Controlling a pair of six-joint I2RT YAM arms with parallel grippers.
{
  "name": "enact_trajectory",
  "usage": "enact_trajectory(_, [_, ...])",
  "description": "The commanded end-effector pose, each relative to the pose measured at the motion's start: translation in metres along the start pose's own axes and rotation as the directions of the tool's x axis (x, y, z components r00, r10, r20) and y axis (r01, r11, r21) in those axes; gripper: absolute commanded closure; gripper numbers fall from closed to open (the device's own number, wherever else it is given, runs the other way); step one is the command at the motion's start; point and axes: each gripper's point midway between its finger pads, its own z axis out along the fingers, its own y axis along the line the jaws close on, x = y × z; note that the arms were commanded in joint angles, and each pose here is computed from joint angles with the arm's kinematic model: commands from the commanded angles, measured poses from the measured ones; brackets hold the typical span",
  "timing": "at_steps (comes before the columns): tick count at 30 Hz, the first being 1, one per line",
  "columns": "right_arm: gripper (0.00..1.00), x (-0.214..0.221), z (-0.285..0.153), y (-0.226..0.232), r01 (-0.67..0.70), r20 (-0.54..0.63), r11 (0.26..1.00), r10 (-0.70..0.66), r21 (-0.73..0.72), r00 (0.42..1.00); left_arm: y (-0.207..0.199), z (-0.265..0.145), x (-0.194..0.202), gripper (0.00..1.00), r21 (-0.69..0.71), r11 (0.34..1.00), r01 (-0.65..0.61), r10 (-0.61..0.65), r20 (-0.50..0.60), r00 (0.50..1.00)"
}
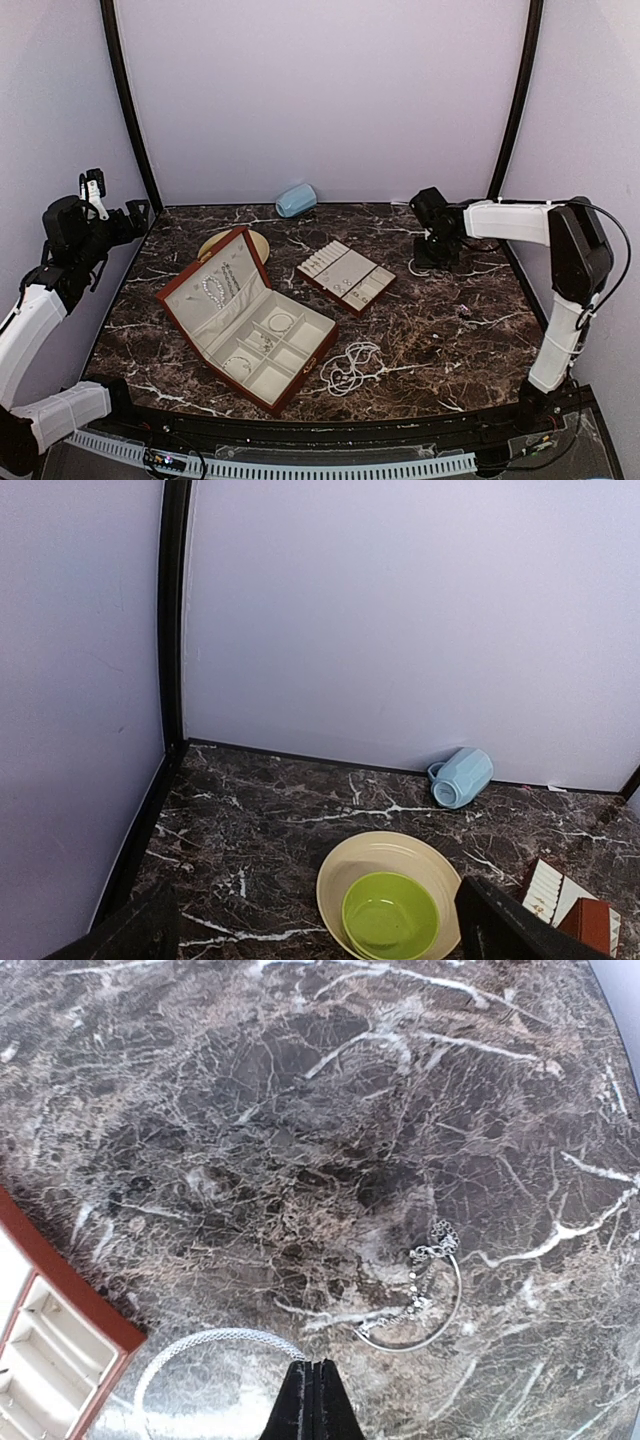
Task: Organize the mixed jewelry
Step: Pick up the bangle from the center of the board, then place the bangle at the center of the board.
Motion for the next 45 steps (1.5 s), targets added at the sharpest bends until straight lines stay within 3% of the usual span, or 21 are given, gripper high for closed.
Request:
enact_trajectory(1, [1.00,0.010,-0.012,-0.003,0.042,-0.003,0.999,-0.042,0.006,0.999,-0.001,-0.003,-0.005,0.01,0.006,1.000,-0.006,0.006,0.029,1.000])
enact_trajectory(13, [1.00,0.038,-0.077,0.091,0.298,0.056,0.942,-0.292,-0.158,0.955,-0.001,-0.006,-0.005,0.01,0.009,1.000,0.000,-0.001,0.035,0.999])
enact_trajectory(22, [1.00,0.052,-0.125,0.175,0.463,0.146,0.838,-0.439,-0.290,0.886,-0.001,-0.006,-0.005,0.01,0.011,1.000,0.000,-0.001,0.035,0.999])
enact_trajectory(30, [1.00,0.090,-0.129,0.246,0.610,0.175,0.702,-0.592,-0.366,0.787,0.000,-0.007,-0.006,0.01,0.002,1.000,-0.001,0.001,0.039,0.999])
enact_trajectory(37, [1.00,0.126,-0.123,0.268,0.648,0.165,0.647,-0.644,-0.402,0.747,0.001,-0.009,-0.007,0.01,-0.004,1.000,0.001,-0.001,0.047,0.999])
enact_trajectory(45, [1.00,0.134,-0.113,0.266,0.667,0.160,0.650,-0.662,-0.365,0.732,0.000,-0.008,-0.006,0.01,0.005,1.000,0.002,-0.002,0.042,0.999])
